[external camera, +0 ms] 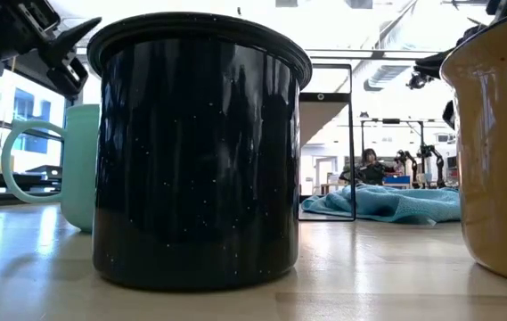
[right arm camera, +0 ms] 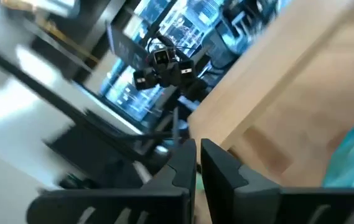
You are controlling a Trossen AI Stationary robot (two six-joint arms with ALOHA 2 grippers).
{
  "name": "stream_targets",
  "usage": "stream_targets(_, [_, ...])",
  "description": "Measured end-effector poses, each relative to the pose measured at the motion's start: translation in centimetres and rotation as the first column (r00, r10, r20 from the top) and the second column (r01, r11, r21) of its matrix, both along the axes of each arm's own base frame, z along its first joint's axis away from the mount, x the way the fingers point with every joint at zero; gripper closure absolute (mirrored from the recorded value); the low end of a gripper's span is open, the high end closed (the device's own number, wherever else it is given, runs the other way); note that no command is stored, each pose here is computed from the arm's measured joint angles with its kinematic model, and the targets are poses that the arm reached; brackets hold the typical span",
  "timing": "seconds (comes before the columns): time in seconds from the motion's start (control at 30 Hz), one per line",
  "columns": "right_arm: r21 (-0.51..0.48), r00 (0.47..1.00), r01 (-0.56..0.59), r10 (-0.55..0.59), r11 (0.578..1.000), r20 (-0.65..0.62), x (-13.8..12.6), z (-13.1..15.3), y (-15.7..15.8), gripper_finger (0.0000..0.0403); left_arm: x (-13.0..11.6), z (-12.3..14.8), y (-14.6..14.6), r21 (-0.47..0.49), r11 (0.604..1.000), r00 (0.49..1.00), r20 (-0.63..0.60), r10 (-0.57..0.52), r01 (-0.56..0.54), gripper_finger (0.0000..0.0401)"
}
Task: Stack small to large cups/mugs on shelf
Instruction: Put the yellow mug on the shelf
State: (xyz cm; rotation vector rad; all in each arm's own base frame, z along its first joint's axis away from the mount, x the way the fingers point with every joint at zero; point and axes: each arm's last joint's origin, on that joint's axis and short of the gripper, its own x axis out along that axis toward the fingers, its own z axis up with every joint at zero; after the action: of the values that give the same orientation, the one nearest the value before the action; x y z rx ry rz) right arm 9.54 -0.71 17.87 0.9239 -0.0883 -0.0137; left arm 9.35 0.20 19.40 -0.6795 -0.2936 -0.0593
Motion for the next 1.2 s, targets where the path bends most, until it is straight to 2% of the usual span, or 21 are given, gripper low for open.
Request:
stream_targets(0.1, [0.056,1.000,0.010,-0.009,0.998,-0.012,0.0,-0.1,0.0,0.0387,0.0,-0.2,0.2,-0.003,0.998,0.998,-0.018,0.067,-0.067,0.0222])
stream_targets(0.2, [0.019,0.998,0.028,-0.027,0.999,-0.052,0.0,-0.5,-0.1,0.0387,0.1,-0.3,0.3,0.019,0.994,0.993,-0.035,0.110,-0.109,0.0222])
stream_targets(0.27, [0.000,0.996,0.028,-0.028,1.000,-0.084,0.0,-0.8,-0.1,0.0387,0.1,-0.3,0.3,0.001,0.993,0.992,-0.035,0.121,-0.121,0.0222])
stream_targets(0.5, [-0.004,0.995,0.028,-0.028,1.000,-0.093,0.0,-0.9,-0.1,0.0387,0.1,-0.5,0.1,-0.032,0.999,0.998,-0.051,0.042,-0.044,0.0222])
stream_targets(0.67, [-0.006,0.995,0.028,-0.028,1.000,-0.094,0.0,-0.9,-0.1,0.0387,0.3,-1.8,0.3,-0.043,0.994,0.978,-0.185,0.095,-0.105,0.0222])
stream_targets(0.77, [0.001,0.995,0.028,-0.028,1.000,-0.094,0.0,-0.9,-0.1,0.0387,0.4,-2.5,0.3,-0.051,0.995,0.964,-0.256,0.071,-0.087,0.0222])
stream_targets(0.9, [0.052,0.996,0.029,-0.024,0.998,-0.090,0.0,-0.9,-0.1,0.0387,0.4,-2.5,0.1,-0.174,0.985,0.968,-0.250,-0.023,-0.022,0.0222])
stream_targets(1.07, [0.052,0.995,0.029,-0.024,0.998,-0.092,0.0,-0.9,-0.1,0.0387,0.4,-2.6,0.1,-0.177,0.984,0.966,-0.257,-0.021,-0.026,0.0222])
stream_targets(1.13, [0.039,0.995,0.028,-0.024,0.999,-0.093,0.0,-0.9,-0.1,0.0387,0.5,-2.6,0.1,-0.139,0.989,0.964,-0.265,0.005,-0.043,0.0222])
stream_targets(1.2, [0.039,0.995,0.028,-0.024,0.999,-0.093,0.0,-0.9,-0.1,0.0387,0.4,-2.6,0.2,-0.164,0.984,0.966,-0.256,0.019,-0.062,0.0222])
